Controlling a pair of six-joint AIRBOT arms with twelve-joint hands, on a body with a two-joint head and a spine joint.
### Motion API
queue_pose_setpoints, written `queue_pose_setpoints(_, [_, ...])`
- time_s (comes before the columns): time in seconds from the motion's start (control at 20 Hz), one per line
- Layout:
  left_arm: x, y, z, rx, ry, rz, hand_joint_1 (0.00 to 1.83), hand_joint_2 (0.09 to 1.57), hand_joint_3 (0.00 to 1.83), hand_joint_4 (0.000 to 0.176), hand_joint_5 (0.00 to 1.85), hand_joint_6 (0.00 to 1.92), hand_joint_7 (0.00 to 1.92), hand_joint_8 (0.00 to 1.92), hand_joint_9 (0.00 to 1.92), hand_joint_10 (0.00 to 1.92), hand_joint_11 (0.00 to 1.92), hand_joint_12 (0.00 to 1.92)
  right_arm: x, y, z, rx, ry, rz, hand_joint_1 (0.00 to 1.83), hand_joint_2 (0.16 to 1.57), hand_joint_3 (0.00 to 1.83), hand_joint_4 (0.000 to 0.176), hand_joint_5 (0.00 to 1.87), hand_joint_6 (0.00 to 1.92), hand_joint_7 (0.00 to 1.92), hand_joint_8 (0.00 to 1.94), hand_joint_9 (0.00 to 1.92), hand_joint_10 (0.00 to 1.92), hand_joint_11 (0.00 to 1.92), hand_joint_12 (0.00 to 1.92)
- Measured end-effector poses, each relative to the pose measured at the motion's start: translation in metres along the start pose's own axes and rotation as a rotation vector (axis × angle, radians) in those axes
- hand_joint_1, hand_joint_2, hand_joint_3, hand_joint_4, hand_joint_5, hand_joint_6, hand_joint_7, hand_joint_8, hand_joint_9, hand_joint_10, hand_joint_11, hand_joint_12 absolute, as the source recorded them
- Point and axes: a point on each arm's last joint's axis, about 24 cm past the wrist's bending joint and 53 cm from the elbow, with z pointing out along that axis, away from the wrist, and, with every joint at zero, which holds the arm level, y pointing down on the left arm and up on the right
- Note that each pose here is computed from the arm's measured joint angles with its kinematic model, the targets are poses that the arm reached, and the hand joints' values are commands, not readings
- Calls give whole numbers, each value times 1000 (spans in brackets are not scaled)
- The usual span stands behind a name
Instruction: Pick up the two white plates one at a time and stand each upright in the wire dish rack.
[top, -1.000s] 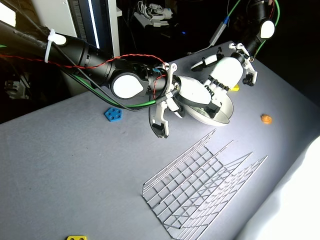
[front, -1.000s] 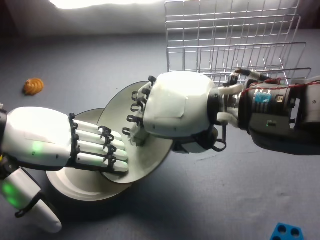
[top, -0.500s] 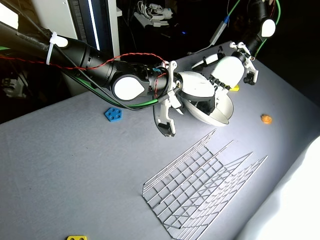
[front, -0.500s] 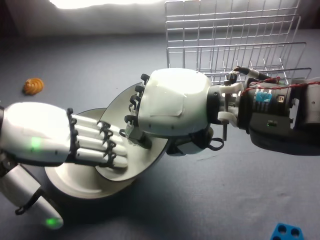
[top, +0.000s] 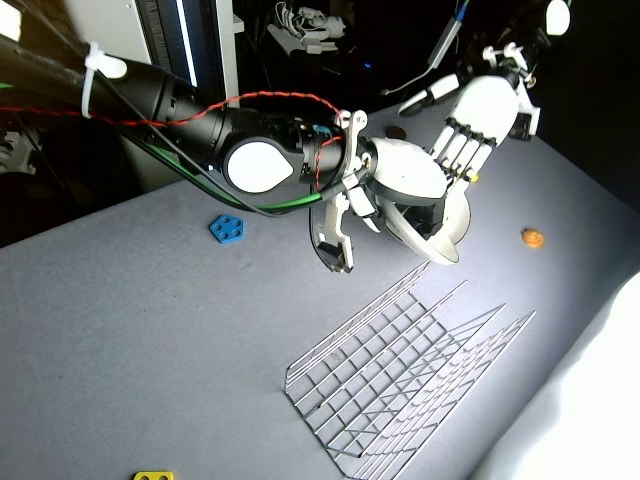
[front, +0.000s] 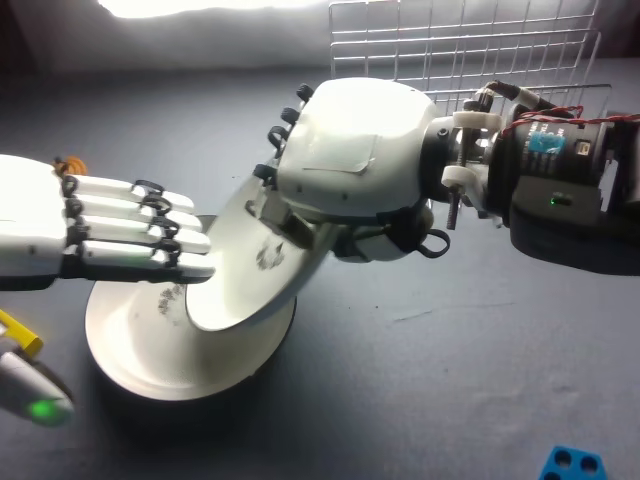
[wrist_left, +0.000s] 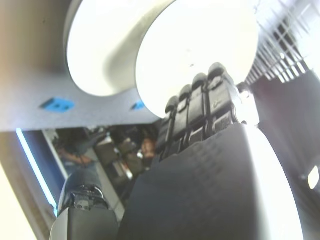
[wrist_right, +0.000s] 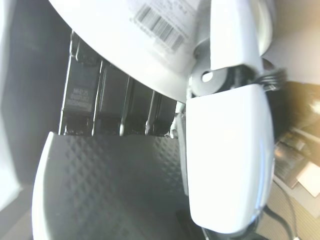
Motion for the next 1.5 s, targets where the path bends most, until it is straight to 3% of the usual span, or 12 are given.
queue_pose_setpoints(0.15, [-9,-3,-21,-20,-23,-15,0,1017,5,0,0,0,0,0,0,0,0,0,-11,17,1,-25,-18,44,1385,1080,0,0,984,969,1068,834,981,1007,887,965])
queue_pose_setpoints(0.35, [-19,3,-43,-67,-53,-32,0,1016,3,0,0,0,0,0,0,0,0,0,-32,22,-1,-30,-58,79,1383,1085,1,0,966,1006,1048,878,981,993,879,985])
queue_pose_setpoints(0.65, [-18,9,-54,-85,-45,-41,0,1002,0,0,0,0,0,0,0,0,0,0,-50,25,-8,-27,-71,154,1385,1078,0,0,985,966,1076,833,989,983,898,978])
queue_pose_setpoints(1.0, [-15,5,-51,-62,-42,-61,0,1002,0,0,0,0,0,0,0,0,0,0,-87,19,-23,-2,-109,326,1385,1075,0,0,1002,945,1081,820,985,990,894,991])
queue_pose_setpoints(1.25, [-9,3,-43,-43,-26,-30,0,1000,0,0,0,0,0,0,0,0,0,0,-114,8,-34,33,-137,472,1382,1083,1,0,976,993,1075,810,969,1020,861,1002])
queue_pose_setpoints(1.5, [-11,15,-43,-58,-28,-11,0,1001,0,0,0,0,0,0,0,0,0,0,-132,1,-40,55,-159,583,1384,1077,0,0,988,972,1092,777,982,1008,885,991])
